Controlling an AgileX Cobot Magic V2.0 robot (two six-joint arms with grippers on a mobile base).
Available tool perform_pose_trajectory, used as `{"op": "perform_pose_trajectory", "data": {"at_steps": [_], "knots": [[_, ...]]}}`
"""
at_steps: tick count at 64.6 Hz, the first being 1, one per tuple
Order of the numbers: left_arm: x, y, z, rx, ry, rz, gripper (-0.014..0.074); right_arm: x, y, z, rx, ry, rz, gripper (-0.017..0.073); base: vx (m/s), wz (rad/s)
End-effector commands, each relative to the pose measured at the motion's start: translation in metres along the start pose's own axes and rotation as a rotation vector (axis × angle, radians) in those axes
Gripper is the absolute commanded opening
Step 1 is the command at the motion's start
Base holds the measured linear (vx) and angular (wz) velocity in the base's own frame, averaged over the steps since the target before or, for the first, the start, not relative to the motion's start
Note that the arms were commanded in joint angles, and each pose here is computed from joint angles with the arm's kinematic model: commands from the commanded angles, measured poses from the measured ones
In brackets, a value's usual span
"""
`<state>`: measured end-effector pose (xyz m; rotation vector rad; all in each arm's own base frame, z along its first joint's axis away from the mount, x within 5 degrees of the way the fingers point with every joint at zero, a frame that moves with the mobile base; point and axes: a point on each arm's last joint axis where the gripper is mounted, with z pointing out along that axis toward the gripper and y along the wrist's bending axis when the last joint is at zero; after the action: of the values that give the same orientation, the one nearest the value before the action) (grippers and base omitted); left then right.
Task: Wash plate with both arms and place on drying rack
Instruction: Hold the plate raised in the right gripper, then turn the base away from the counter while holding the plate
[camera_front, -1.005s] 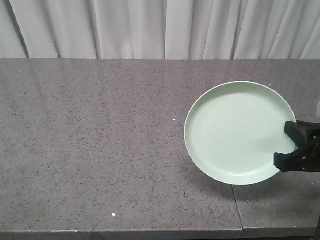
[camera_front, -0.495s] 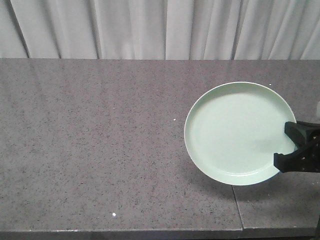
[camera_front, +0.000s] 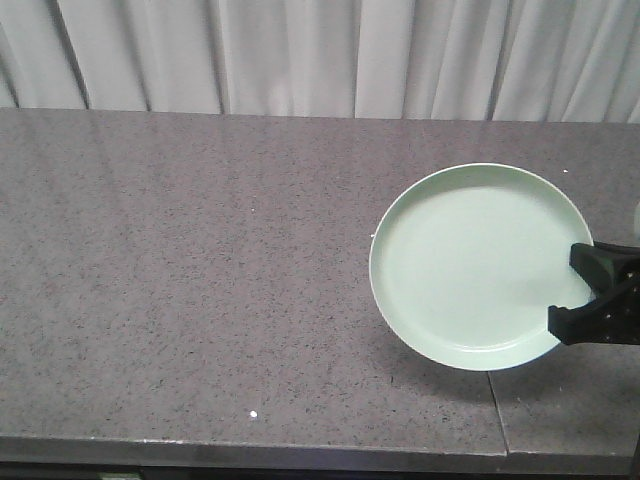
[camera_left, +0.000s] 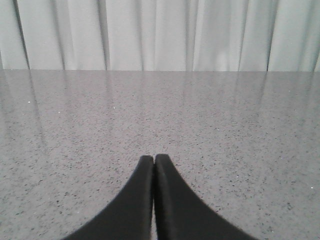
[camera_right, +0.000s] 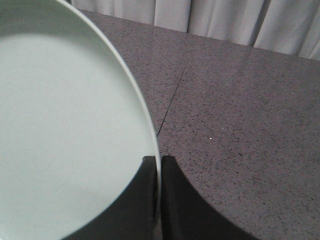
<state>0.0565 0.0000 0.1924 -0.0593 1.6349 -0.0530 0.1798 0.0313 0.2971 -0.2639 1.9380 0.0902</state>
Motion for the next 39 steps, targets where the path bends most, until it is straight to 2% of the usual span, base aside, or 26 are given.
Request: {"op": "perform_pose_trajectory", "data": {"at_steps": [1,39], "knots": [[-0.0007,-0.0002,-0.0002,0.009,-0.068,-0.018,-0.0006,-0.0166,-0.0035,-0.0057,0.034,-0.11,-0.001,-0.001,-0.04,0.17],[-0.0007,-0.0002,-0.0002,0.009,-0.068,-0.018,-0.0006,-0.0165,-0.0035,-0.0057,0.034,-0.11,-0.001,-0.001,-0.07,0.29]]}}
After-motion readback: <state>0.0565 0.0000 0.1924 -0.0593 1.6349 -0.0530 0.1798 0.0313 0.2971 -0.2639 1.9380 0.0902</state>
